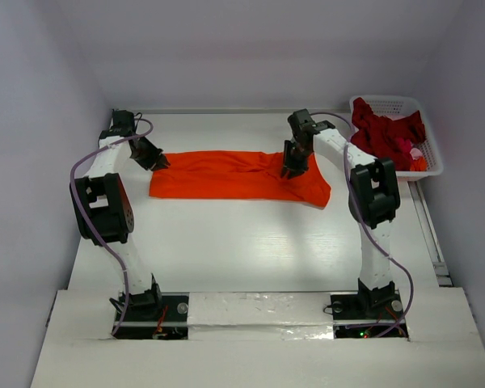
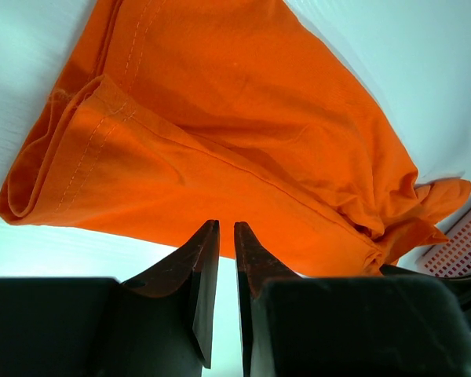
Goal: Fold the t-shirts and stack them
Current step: Fold the tshirt
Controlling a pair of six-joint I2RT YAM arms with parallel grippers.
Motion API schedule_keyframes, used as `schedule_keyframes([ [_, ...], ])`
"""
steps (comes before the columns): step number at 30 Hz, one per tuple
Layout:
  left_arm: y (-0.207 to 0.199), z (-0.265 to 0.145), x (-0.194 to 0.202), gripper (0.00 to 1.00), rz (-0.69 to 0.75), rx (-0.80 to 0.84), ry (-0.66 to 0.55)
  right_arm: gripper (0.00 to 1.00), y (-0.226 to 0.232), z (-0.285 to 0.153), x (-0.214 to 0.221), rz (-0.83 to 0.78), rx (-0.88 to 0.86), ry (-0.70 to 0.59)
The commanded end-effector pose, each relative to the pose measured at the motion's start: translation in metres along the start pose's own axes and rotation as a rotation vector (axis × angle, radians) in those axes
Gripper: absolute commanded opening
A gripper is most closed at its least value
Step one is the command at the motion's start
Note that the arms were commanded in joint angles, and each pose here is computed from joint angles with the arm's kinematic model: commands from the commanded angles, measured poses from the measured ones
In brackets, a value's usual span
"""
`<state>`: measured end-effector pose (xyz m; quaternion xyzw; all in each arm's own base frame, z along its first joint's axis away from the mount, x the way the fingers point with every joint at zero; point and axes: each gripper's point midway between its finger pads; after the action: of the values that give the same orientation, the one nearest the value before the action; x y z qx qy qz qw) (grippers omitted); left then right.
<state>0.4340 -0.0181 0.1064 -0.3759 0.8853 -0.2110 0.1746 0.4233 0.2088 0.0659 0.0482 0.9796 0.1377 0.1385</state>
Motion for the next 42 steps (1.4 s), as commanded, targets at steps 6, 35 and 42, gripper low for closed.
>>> schedule_keyframes([
  [6,-0.008,-0.012,-0.008,0.12,0.021,0.018,-0.032,0.34,0.02,-0.007,-0.017,-0.019,-0.045,-0.05],
  [35,-0.013,-0.019,-0.008,0.12,0.024,0.031,-0.032,0.0,0.044,-0.015,-0.07,-0.038,-0.049,-0.114],
  [42,-0.018,-0.026,-0.01,0.12,0.031,0.04,-0.04,0.0,0.051,0.002,-0.069,-0.017,-0.082,-0.079],
])
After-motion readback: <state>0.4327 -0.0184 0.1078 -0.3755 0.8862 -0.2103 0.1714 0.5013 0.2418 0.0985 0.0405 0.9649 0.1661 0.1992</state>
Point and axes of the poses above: each gripper's point midway between its finger pads, its own z axis out along the fingers, its own y axis along the line the jaws close on, x = y × z, and after that the axes turned 2 degrees about -z, right-handed
